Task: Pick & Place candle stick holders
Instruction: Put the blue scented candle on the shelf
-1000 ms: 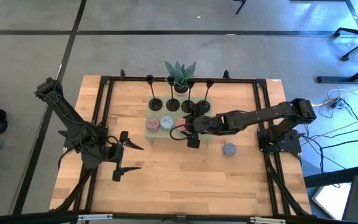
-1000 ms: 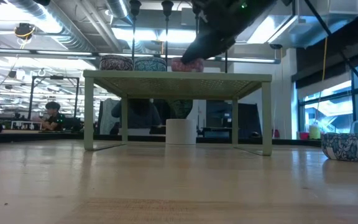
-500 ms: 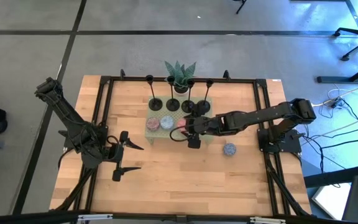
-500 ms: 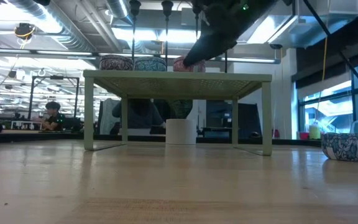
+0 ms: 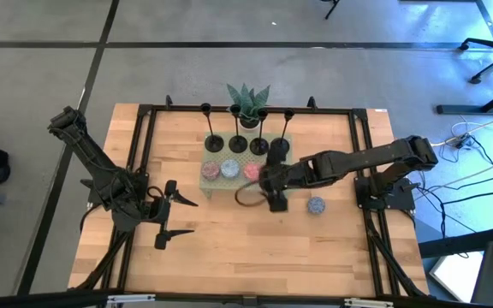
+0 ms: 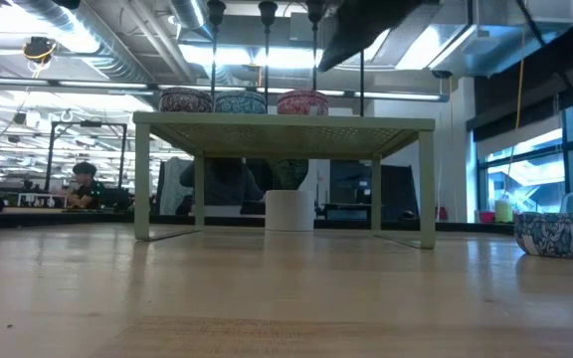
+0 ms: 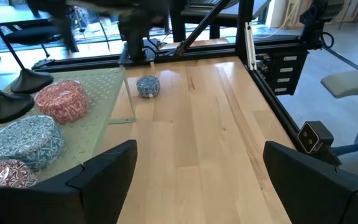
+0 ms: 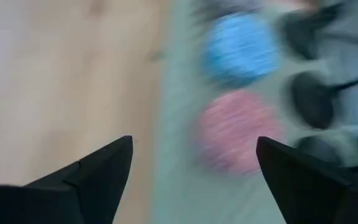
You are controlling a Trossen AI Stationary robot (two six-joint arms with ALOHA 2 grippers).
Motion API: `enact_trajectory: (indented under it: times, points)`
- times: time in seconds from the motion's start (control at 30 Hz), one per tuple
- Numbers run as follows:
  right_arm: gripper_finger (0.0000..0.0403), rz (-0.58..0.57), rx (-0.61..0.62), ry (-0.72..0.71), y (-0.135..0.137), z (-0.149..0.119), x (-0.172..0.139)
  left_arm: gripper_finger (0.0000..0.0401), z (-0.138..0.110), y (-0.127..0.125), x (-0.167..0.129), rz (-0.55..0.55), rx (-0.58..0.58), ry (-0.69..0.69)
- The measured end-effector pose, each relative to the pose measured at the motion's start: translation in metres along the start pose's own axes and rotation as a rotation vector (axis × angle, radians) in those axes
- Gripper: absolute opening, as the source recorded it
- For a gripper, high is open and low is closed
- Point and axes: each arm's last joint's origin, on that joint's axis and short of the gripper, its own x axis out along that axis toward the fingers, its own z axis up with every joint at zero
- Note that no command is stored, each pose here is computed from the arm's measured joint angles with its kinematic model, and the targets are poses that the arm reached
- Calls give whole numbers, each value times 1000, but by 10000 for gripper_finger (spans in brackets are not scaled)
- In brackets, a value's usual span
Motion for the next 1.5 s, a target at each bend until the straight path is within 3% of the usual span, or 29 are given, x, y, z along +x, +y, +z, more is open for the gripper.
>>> enact_trajectory:
  times: [0.13, 0.27, 0.43, 0.63, 0.8, 1.0, 1.13, 1.3, 1.5]
  points:
    - [346, 114, -14, 103, 14, 6, -30, 347, 0, 0, 0, 4, -4, -5]
    - [346, 123, 18, 271, 21, 3, -64, 347, 2, 2, 0, 63, -9, -27]
    - [346, 72, 124, 611, 30, -27, -88, 347, 5, 3, 0, 136, -38, -74]
    - [346, 295, 200, 767, 55, -70, -60, 347, 9, 2, -1, 133, -71, -104]
    - [346, 197, 258, 982, 64, -120, -37, 347, 10, 2, -1, 112, -85, -111]
    - [346, 180, 303, 942, 71, -145, -12, 347, 10, 1, -1, 107, -84, -110]
    - [346, 206, 275, 867, 74, -142, -7, 347, 10, 1, -1, 107, -84, -110]
    - [346, 132, 228, 789, 71, -140, -3, 347, 10, 1, -1, 107, -75, -110]
    - [346, 108, 274, 742, 66, -137, 3, 347, 10, 1, -1, 106, -76, -110]
